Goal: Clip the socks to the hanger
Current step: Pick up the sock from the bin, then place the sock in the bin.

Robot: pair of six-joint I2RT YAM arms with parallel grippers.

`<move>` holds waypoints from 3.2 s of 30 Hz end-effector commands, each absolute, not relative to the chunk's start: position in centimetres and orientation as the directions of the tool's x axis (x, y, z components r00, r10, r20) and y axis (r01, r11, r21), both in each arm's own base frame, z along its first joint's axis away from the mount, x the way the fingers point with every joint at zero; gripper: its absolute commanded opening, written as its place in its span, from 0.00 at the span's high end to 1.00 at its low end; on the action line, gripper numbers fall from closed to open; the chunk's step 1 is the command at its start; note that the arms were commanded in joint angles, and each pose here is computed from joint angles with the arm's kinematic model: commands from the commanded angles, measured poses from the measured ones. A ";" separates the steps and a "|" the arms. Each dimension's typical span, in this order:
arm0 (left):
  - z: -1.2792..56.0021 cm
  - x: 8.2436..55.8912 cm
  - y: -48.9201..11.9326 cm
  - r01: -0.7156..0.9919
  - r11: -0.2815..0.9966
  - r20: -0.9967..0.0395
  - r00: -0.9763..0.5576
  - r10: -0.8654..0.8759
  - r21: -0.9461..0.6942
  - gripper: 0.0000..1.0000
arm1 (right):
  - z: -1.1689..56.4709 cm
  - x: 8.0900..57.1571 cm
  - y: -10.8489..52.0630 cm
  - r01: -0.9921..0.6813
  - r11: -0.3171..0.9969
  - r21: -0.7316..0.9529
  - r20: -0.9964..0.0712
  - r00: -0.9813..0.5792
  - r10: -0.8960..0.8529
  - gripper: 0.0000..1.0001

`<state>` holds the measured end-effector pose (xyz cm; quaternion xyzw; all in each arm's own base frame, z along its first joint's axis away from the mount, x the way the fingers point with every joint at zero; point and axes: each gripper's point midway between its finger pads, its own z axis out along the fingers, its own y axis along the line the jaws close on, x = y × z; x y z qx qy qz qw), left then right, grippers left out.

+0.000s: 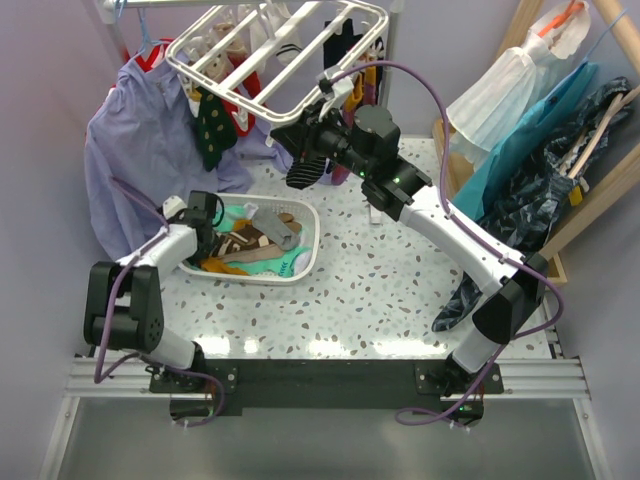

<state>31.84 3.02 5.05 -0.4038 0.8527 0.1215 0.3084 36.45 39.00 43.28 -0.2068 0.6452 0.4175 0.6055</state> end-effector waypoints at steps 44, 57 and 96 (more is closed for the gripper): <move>35.0 33.5 -14.7 0.587 0.798 -0.988 0.024 0.152 0.137 1.00 | 44.8 36.2 38.1 -0.786 0.561 0.258 -0.961 -0.149 0.232 0.96; 33.6 33.8 -16.8 0.685 0.709 -0.979 0.030 0.199 0.165 1.00 | 45.5 35.6 38.0 -0.806 0.539 0.243 -0.964 -0.139 0.227 0.96; 18.5 32.5 -15.7 0.447 0.849 -0.890 -0.452 -0.057 -0.281 0.45 | 44.4 35.6 37.4 -0.795 0.555 0.247 -0.966 -0.158 0.203 0.96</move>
